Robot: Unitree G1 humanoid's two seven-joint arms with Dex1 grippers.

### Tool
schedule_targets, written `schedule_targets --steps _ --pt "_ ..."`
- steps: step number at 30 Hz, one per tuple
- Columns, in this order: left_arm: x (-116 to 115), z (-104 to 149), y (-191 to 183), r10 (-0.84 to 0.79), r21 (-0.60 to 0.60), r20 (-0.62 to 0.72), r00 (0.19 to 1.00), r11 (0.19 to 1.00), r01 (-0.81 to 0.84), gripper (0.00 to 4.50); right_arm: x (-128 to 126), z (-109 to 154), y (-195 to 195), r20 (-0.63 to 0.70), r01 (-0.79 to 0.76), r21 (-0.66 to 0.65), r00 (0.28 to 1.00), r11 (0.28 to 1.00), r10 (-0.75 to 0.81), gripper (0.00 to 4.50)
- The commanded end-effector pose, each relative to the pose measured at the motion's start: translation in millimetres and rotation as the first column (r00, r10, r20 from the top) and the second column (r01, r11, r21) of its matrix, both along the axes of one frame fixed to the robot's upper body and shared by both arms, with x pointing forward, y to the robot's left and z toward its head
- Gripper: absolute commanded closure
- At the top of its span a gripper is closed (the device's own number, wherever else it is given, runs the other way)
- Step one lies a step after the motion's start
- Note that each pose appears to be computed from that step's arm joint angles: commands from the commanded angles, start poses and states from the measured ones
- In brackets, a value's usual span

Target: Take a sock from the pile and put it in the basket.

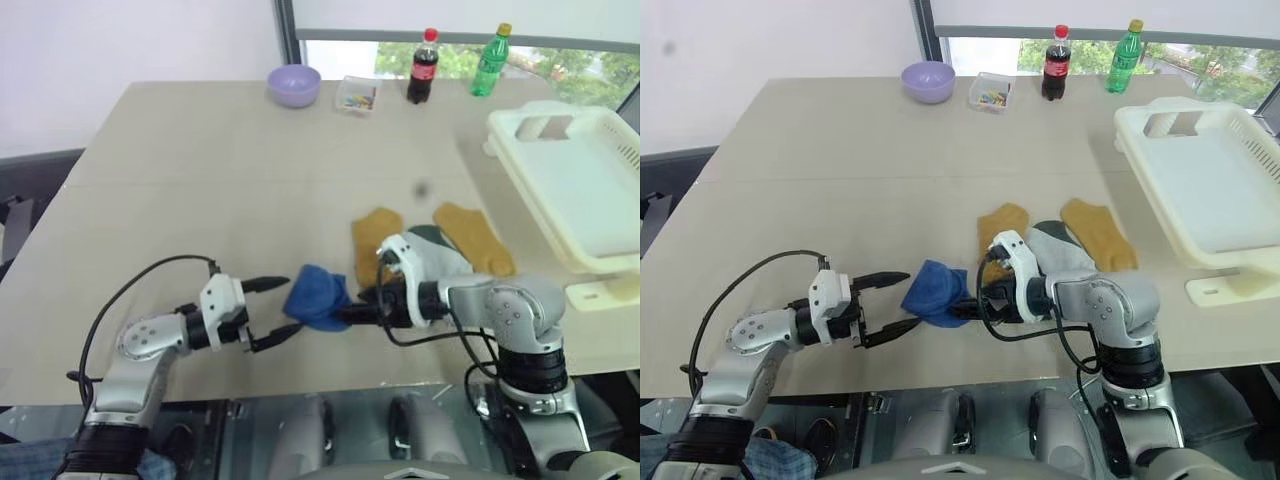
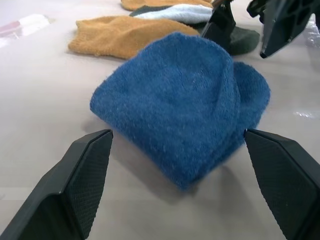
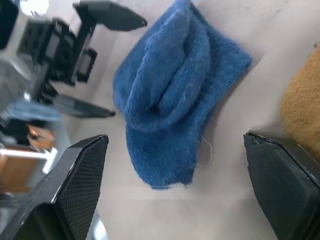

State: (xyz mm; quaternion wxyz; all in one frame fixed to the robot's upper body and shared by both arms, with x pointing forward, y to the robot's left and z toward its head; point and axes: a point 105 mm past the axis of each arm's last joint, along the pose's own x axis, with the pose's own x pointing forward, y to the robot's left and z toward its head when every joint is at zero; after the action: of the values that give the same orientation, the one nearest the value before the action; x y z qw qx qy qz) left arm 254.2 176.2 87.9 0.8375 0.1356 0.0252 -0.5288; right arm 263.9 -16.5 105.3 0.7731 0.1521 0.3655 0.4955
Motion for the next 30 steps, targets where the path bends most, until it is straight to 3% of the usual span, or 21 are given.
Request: schedule_targets --steps 1,16,19,26,30 --pt "-1.5 1.9 -12.1 -0.046 -0.012 0.026 0.999 0.999 0.046 0.00 5.5 -5.5 1.9 -0.087 0.052 0.042 0.995 0.998 -0.048 0.03" --pt "-2.5 -3.3 -23.4 -0.050 -0.039 0.027 0.998 0.998 0.051 0.00 -6.4 -15.0 21.4 -0.165 -0.007 0.022 0.986 1.000 0.011 0.03" --pt "-3.0 -4.1 -23.0 -0.045 -0.036 0.028 0.999 0.998 0.046 0.00 -10.2 -18.8 20.1 -0.169 -0.031 -0.003 0.985 1.000 0.030 0.92" --pt "-1.9 -5.2 -22.8 -0.039 -0.035 0.033 0.999 0.999 0.040 0.00 -16.7 -21.5 19.8 -0.171 -0.082 -0.029 0.982 0.996 0.076 4.31" --pt "-1.4 -4.7 -25.5 -0.045 -0.041 0.035 0.998 0.998 0.047 0.00 -17.8 -20.7 20.7 -0.170 -0.092 -0.028 0.982 0.995 0.086 4.43"
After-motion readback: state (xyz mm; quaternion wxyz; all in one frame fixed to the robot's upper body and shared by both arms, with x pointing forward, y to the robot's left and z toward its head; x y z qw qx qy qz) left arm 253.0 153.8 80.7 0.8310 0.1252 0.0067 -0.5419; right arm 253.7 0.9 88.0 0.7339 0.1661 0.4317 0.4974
